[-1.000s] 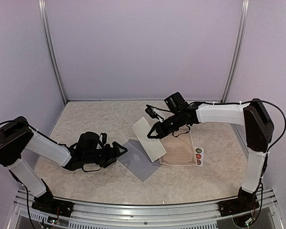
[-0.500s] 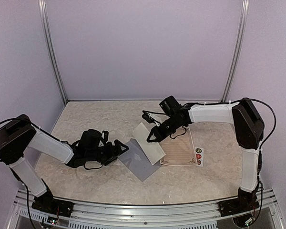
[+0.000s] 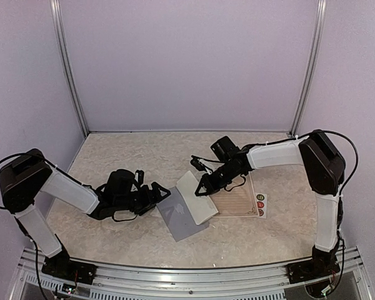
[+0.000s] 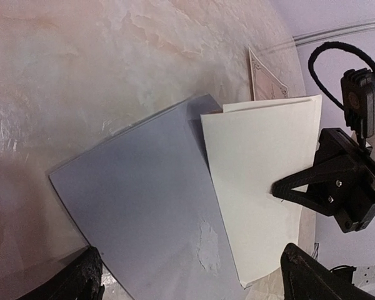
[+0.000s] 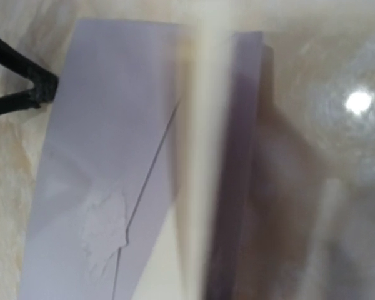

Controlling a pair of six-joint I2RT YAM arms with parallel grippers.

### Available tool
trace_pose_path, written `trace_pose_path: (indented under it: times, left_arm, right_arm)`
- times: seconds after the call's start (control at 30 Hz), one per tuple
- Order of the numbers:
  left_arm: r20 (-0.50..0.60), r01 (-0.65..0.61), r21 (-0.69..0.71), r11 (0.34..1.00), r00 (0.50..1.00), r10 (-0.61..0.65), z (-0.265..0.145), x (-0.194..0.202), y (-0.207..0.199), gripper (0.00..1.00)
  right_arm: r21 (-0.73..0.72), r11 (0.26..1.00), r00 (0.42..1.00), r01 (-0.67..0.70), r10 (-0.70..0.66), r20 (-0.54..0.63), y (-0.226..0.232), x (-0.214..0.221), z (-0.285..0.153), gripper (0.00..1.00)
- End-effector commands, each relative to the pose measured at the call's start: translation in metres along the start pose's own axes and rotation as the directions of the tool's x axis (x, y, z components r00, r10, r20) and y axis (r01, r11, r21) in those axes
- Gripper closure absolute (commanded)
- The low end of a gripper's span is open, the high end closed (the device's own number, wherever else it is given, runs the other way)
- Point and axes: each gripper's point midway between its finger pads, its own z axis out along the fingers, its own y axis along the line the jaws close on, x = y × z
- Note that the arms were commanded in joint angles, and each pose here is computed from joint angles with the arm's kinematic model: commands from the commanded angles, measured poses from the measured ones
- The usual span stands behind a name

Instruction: Place the letter into the envelope and seal it

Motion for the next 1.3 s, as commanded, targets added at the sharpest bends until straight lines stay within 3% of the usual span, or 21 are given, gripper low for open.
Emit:
trace_pose_path:
  times: [0.0, 0.33, 0.73, 1.27]
  left_arm:
    - [-0.085, 0.022, -0.110, 0.994, 0.996, -0.031, 0.003, 0.028, 0.032, 0.06]
    - [-0.109, 0.027, -0.073, 0.997, 0.993, -0.034, 0.009, 0.040, 0.022, 0.06]
    - [-0.072, 0.020, -0.080, 0.997, 0.997, -0.026, 0.000, 0.035, 0.020, 0.06]
    - [-0.076, 0.006, -0.073, 0.997, 0.997, -0.012, 0.001, 0.035, 0.018, 0.05]
  right_arm:
    - [-0.023, 0.996, 0.996, -0.083, 0.083, 0.025, -0.004, 0.004, 0.006, 1.00]
    - [-0.052, 0.979, 0.977, -0.198, 0.202, 0.070, -0.002, 0.013, 0.010, 1.00]
    - [-0.025, 0.951, 0.938, -0.308, 0.308, 0.156, 0.001, 0.007, -0.015, 1.00]
    - [0.071, 0.917, 0.919, -0.393, 0.389, 0.067, -0.013, 0.035, -0.011, 1.00]
